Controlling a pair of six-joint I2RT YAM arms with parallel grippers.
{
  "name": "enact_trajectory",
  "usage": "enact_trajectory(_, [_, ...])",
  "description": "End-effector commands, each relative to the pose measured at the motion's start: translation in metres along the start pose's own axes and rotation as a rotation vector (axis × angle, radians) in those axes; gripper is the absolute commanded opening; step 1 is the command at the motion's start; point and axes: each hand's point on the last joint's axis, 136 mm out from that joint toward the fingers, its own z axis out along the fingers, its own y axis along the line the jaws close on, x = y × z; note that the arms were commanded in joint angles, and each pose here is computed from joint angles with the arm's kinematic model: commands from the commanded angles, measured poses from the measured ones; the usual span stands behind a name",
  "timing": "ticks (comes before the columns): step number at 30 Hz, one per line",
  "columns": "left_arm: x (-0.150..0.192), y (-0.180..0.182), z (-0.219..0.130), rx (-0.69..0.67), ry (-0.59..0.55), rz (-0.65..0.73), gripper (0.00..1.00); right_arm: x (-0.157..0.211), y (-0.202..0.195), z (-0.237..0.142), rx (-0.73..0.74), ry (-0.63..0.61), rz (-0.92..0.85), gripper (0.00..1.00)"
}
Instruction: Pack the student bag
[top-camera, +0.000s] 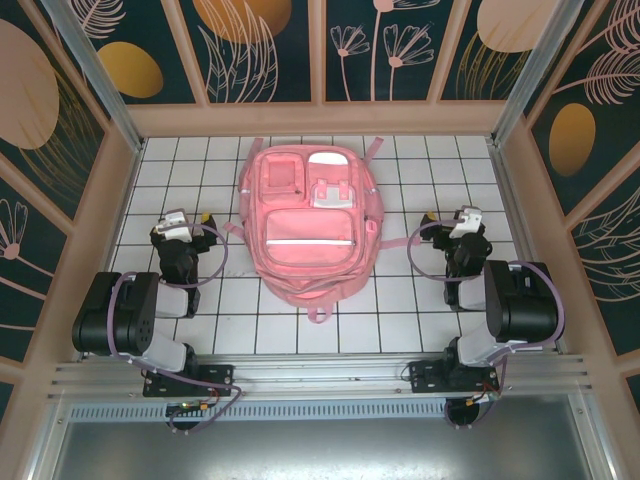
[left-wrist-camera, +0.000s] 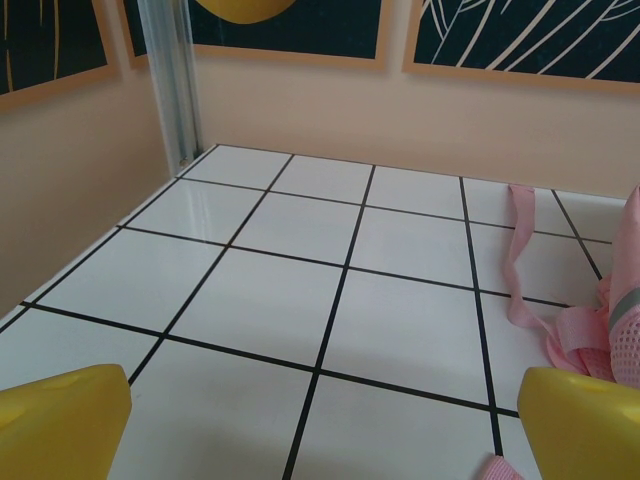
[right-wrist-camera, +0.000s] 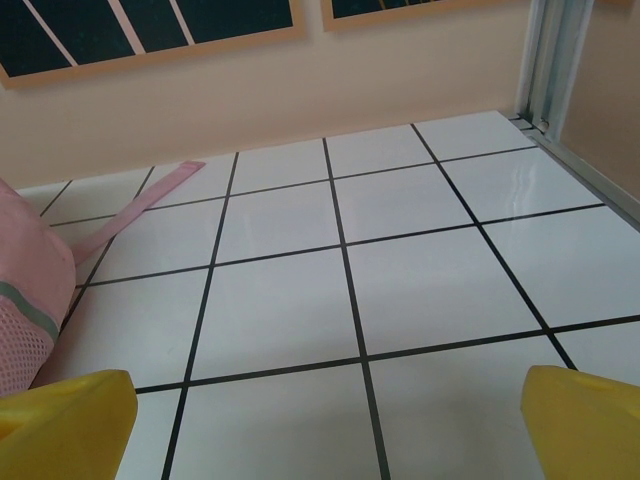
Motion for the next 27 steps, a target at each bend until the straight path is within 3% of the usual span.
enact_trajectory(1, [-0.0125,-0.003,0.0023,0.017,-0.045,0.004,0.99,-0.0056,0.0035,0.0004,-0.013,-0.021,-0.021,0.99])
enact_trajectory(27, [-0.0121,-0.004,0.004,0.02,-0.04,0.005,0.99,-0.0057,0.0034,0.0006,-0.012,-0.02,-0.023,0.99])
